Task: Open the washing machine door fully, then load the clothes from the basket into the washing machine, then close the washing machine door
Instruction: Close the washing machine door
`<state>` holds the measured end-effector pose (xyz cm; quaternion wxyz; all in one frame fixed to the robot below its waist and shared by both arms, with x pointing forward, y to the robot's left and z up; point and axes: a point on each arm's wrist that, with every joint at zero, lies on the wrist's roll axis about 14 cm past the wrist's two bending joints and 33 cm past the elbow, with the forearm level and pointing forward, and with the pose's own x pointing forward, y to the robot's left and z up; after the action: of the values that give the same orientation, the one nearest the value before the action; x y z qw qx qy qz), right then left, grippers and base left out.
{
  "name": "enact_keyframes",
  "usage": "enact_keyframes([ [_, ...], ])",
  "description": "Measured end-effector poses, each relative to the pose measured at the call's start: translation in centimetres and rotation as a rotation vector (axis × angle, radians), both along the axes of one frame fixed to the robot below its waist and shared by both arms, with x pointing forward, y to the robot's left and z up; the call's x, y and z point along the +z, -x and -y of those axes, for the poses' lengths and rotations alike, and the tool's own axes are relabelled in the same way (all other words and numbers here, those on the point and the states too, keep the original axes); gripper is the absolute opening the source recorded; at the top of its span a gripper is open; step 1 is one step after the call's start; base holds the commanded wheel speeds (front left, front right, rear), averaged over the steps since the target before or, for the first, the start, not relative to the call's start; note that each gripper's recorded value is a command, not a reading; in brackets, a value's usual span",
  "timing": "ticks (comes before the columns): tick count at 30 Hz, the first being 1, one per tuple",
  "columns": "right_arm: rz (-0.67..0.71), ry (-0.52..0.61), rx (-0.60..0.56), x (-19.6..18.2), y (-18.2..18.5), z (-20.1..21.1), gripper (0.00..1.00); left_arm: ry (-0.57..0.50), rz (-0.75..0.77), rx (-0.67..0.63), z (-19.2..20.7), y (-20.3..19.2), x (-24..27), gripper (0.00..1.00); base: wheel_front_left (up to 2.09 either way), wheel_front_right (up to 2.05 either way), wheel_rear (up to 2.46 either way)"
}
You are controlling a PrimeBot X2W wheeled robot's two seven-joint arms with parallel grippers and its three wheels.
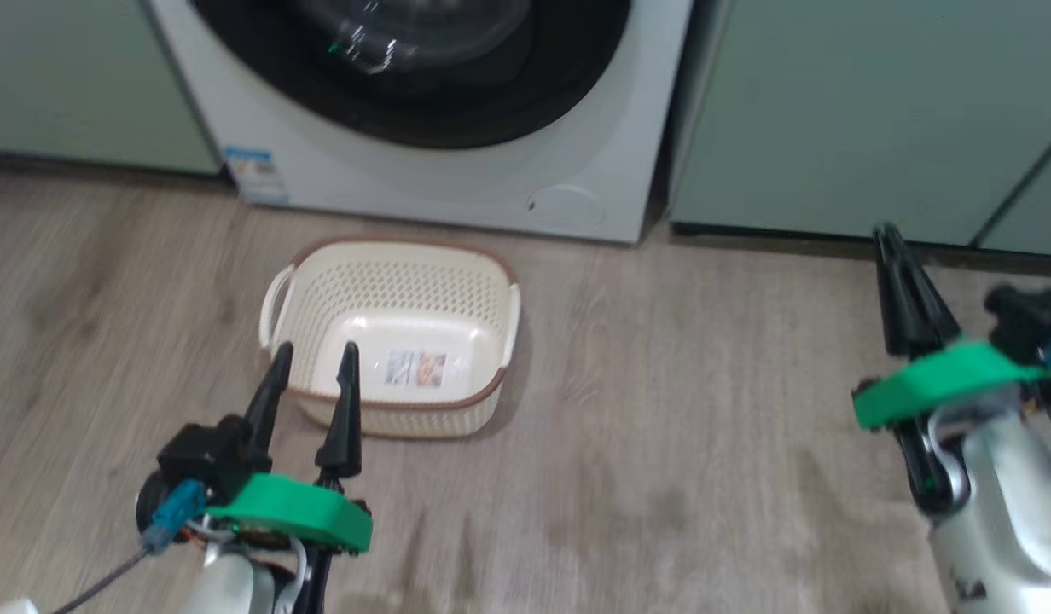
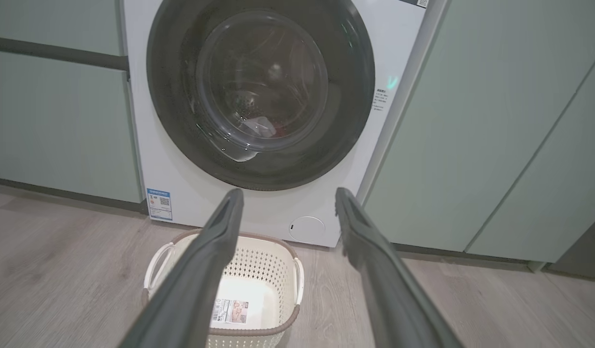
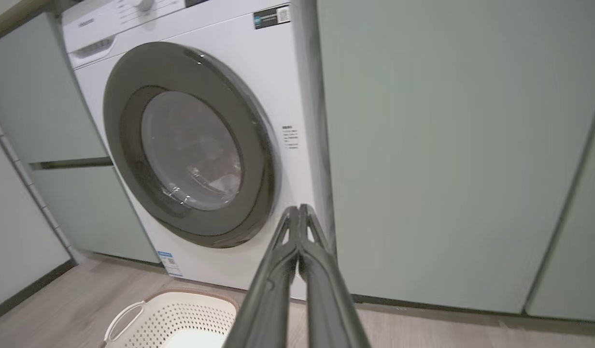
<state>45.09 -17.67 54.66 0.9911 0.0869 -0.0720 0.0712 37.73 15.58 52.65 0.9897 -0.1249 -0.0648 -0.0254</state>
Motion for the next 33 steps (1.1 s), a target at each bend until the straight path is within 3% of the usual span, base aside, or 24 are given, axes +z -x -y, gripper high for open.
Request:
enact_keyframes([
  [10, -0.055, -0.087, -0.225, -3.1, 7.6, 5.9, 0.0, -0.006, -0.036, -0.075, 2.5, 1.4, -1.2, 1.0, 0.0, 0.0, 0.0],
  [18, -0.075, -0.027, -0.261, -4.1, 10.1, 6.5, 0.0, 0.049, -0.083, -0.052, 1.9, 2.3, -2.6, 1.0, 0.0, 0.0, 0.0],
  [19, -0.079, -0.028, -0.266, -4.3, 10.3, 6.5, 0.3, 0.047, -0.085, -0.05, 1.8, 2.5, -2.7, 1.0, 0.0, 0.0, 0.0],
  [20, -0.082, -0.035, -0.278, -4.4, 10.5, 6.8, 0.84, 0.042, -0.086, -0.048, 1.7, 2.6, -2.7, 1.0, 0.0, 0.0, 0.0],
  [21, -0.084, -0.037, -0.287, -4.5, 10.7, 7.0, 1.0, 0.036, -0.086, -0.046, 1.7, 2.7, -2.7, 1.0, 0.0, 0.0, 0.0],
  [33, -0.083, -0.065, -0.273, -4.6, 10.8, 6.3, 1.0, -0.003, -0.069, -0.025, 1.1, 3.0, -2.3, 1.0, 0.0, 0.0, 0.0],
])
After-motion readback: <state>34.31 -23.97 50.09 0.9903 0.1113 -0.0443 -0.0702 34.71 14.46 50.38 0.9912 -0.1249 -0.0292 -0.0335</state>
